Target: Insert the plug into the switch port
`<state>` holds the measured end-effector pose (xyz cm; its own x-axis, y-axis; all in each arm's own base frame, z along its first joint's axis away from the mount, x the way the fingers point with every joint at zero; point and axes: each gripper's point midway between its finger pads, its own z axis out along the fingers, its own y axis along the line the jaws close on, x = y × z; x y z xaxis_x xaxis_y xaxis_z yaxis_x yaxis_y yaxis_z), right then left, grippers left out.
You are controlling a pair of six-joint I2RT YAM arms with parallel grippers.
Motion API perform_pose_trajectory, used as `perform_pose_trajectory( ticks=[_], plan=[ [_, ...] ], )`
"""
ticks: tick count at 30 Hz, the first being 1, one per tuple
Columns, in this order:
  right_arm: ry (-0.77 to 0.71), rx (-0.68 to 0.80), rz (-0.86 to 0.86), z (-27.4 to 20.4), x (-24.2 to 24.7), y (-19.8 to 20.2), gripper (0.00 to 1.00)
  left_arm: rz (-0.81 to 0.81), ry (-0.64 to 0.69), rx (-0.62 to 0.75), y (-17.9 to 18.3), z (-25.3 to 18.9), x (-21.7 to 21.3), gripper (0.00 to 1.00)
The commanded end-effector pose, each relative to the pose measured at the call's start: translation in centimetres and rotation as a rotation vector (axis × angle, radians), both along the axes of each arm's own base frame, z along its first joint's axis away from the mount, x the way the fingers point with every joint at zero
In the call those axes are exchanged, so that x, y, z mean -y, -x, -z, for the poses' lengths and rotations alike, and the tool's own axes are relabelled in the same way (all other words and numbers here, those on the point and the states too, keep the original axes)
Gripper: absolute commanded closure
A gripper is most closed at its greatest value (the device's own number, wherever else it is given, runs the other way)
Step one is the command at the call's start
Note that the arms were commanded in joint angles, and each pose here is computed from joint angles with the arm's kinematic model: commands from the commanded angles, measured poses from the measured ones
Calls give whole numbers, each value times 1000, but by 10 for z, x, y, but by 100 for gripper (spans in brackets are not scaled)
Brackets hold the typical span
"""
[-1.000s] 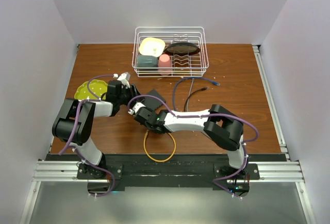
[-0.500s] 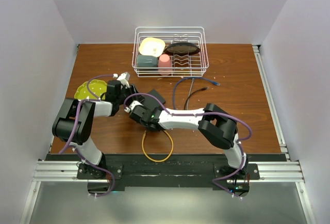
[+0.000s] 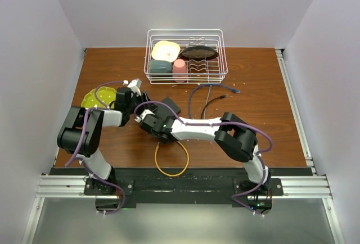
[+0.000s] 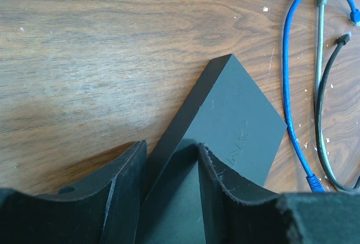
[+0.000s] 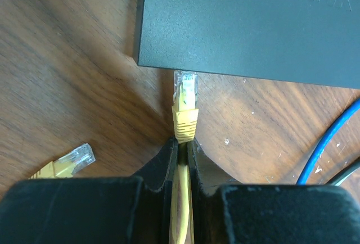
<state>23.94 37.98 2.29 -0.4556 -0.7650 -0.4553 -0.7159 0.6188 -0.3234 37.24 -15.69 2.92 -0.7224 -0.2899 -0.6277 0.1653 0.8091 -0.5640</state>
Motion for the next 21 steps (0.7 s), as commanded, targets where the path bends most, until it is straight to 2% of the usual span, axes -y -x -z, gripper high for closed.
perform_pose_trajectory(
  ticks=[1, 21],
  plan=[
    [21, -74, -8, 16, -5, 12, 100, -7, -11, -95, 17, 24, -5, 55],
    [81, -155, -1, 22, 1, 24, 100, -9, -5, -104, 17, 26, -6, 55]
  ],
)
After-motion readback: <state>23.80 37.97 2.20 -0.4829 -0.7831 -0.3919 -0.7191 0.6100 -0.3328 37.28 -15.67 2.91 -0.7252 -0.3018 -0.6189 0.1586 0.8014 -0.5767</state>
